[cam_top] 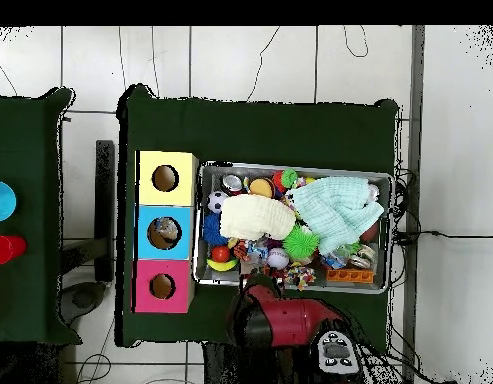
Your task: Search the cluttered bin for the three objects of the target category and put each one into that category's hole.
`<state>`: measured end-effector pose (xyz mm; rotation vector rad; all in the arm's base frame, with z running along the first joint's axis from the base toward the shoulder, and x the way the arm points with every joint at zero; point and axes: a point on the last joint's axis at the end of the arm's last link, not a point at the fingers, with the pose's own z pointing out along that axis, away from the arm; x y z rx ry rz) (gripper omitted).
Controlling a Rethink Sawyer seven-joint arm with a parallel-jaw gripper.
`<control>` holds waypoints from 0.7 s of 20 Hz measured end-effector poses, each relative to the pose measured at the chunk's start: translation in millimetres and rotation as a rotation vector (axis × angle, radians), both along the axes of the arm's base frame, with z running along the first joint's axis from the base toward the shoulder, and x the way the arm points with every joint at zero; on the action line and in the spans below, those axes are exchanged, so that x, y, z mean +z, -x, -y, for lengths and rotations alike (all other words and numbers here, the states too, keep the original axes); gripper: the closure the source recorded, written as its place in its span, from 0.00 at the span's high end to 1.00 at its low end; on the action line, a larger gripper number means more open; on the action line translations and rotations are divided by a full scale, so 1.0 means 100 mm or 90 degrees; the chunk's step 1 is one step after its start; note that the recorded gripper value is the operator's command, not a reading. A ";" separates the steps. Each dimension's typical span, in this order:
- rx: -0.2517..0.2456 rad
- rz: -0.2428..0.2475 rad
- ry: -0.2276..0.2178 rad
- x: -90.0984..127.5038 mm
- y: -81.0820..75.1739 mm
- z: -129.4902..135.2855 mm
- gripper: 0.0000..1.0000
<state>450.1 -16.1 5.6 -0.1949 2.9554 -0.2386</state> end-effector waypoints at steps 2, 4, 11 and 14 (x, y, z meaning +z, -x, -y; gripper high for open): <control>0.002 0.004 -0.002 0.02 -0.02 -0.02 1.00; 0.003 0.006 -0.004 0.02 -0.04 -0.03 1.00; 0.006 0.009 -0.006 0.03 -0.06 -0.06 1.00; 0.014 0.011 -0.005 0.04 -0.07 -0.11 1.00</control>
